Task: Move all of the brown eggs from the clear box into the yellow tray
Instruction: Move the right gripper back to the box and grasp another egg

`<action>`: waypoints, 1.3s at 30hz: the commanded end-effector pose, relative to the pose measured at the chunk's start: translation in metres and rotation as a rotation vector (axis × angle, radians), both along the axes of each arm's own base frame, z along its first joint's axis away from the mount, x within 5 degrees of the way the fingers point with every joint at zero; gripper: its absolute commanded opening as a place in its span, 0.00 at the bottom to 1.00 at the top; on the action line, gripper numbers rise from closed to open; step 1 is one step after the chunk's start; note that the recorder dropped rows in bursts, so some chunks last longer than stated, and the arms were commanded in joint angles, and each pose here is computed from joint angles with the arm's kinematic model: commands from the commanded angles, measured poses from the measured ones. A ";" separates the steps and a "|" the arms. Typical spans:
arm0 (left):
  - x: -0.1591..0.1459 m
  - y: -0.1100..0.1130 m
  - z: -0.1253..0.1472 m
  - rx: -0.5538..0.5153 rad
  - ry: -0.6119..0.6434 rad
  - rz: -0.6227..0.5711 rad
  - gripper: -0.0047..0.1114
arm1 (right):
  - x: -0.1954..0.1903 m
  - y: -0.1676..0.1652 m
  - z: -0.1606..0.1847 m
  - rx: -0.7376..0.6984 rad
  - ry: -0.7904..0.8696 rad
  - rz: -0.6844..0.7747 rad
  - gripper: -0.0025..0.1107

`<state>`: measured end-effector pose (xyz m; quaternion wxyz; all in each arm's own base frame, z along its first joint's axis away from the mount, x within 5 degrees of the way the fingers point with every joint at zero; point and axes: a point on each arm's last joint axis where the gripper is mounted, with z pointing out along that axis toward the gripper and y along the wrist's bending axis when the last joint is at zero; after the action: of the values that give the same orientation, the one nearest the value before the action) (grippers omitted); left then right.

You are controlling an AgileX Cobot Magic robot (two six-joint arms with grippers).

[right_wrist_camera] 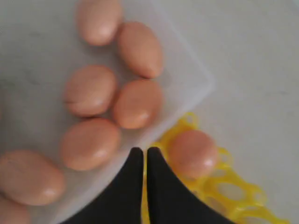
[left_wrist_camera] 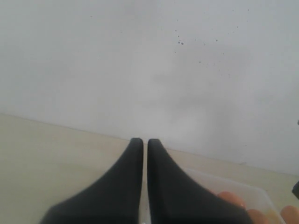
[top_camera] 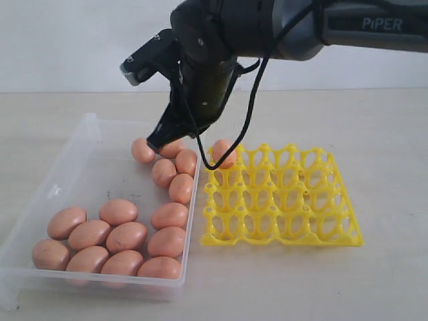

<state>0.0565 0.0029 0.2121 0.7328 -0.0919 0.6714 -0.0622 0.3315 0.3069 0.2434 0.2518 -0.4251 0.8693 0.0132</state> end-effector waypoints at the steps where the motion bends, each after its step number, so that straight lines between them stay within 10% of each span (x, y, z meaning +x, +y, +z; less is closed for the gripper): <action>1: 0.000 0.000 0.001 0.001 -0.005 -0.004 0.07 | 0.016 0.006 -0.008 0.182 0.265 -0.043 0.02; 10: 0.000 0.000 0.001 0.001 -0.005 -0.004 0.07 | 0.055 0.025 -0.042 0.302 0.361 -0.127 0.04; 18: 0.000 0.000 0.001 0.001 -0.005 -0.004 0.07 | 0.069 0.033 -0.064 0.312 0.356 -0.190 0.61; 24: 0.000 0.000 0.001 0.001 -0.005 -0.004 0.07 | 0.071 0.028 -0.076 0.239 0.334 -0.191 0.47; 39: 0.000 0.000 0.001 0.001 -0.005 -0.004 0.07 | 0.062 0.037 -0.110 0.148 0.385 -0.158 0.48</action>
<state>0.0565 0.0029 0.2121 0.7328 -0.0919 0.6714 -0.0622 0.3952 0.3447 0.1340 0.1148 -0.3119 0.9306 0.1531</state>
